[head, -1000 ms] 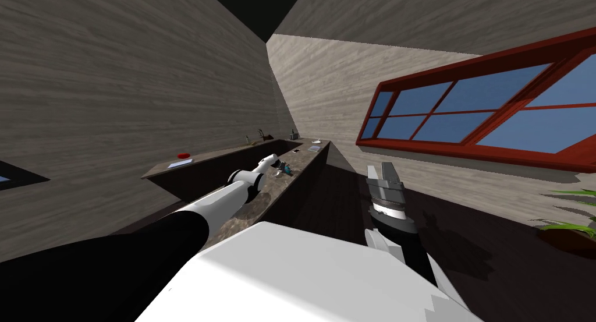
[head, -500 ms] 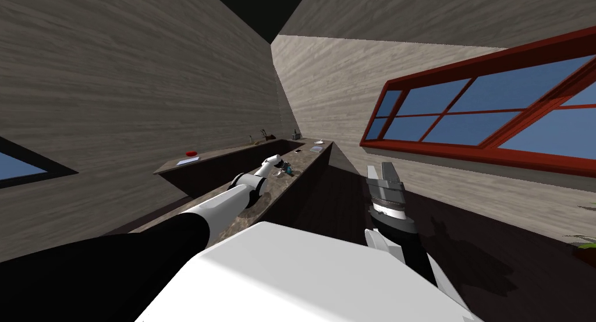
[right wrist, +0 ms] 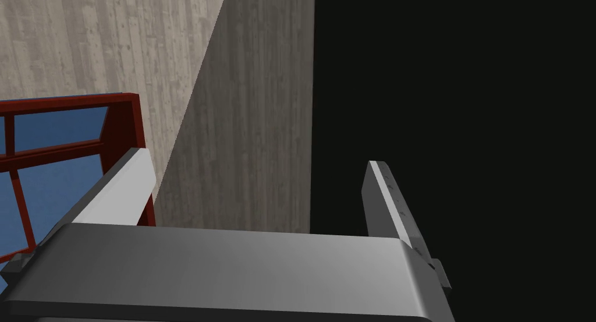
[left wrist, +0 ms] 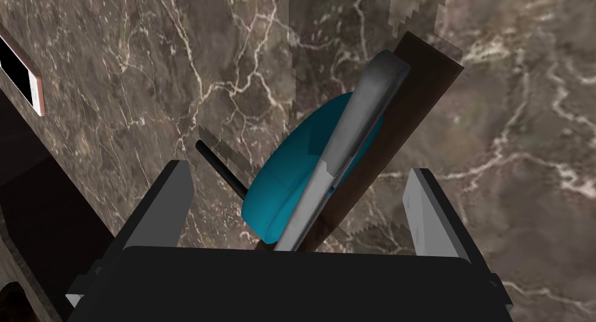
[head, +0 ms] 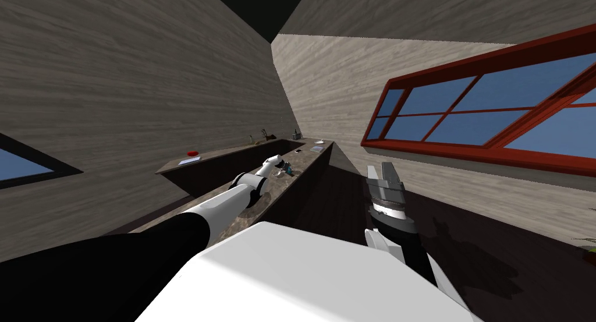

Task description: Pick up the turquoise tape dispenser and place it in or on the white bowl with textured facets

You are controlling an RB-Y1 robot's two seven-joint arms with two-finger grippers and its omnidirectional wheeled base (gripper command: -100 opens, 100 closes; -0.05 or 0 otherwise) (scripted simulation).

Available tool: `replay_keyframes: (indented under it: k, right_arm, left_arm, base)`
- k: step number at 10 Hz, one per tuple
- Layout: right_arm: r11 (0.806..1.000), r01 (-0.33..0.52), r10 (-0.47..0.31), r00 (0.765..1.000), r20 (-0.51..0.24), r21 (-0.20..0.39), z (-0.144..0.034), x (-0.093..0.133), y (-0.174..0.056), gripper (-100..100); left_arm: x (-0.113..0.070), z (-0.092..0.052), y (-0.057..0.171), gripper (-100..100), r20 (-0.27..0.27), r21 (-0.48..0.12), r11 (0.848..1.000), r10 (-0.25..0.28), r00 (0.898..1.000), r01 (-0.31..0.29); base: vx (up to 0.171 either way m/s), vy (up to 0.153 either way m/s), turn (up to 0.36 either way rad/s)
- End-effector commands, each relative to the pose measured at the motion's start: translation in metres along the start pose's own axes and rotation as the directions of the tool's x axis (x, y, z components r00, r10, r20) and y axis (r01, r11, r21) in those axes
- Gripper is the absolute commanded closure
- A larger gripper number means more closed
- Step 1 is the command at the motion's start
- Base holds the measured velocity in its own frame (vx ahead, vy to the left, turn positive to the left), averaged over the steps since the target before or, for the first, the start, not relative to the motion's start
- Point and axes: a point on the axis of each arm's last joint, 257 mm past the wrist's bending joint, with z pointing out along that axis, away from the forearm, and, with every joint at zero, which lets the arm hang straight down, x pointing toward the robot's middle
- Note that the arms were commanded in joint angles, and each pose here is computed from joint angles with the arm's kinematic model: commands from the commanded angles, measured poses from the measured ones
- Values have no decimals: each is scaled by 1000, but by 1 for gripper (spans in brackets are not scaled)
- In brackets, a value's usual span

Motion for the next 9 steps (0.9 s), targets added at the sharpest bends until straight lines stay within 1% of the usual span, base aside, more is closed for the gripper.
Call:
replay_keyframes:
  k: [1, 4, 5, 6, 7, 9]
  right_arm:
    - [1000, 0, 0, 1000, 0, 0, 0, 0, 0, 0]
    - [1000, 0, 0, 1000, 0, 0, 0, 0, 0, 0]
    - [1000, 0, 0, 1000, 0, 0, 0, 0, 0, 0]
    - [1000, 0, 0, 1000, 0, 0, 0, 0, 0, 0]
    - [1000, 0, 0, 1000, 0, 0, 0, 0, 0, 0]
    - [1000, 0, 0, 1000, 0, 0, 0, 0, 0, 0]
  left_arm:
    - [0, 0, 0, -100, 0, 0, 1000, 0, 1000, 0]
    - [0, 0, 0, -100, 0, 0, 1000, 0, 1000, 0]
    - [-5, 8, 10, -100, 7, 2, 1000, -9, 1000, 9]
    - [-2, 4, 6, -100, 3, -2, 1000, -6, 1000, 6]
    - [-3, 5, 7, 100, 4, 0, 1000, -6, 1000, 6]
    - [-3, 5, 6, 100, 4, 0, 1000, -2, 1000, 2]
  base:
    - [4, -4, 13]
    - [-5, 6, -18]
    - [37, -8, -83]
    - [13, -8, -6]
    - [0, 0, 0]
    - [0, 0, 0]
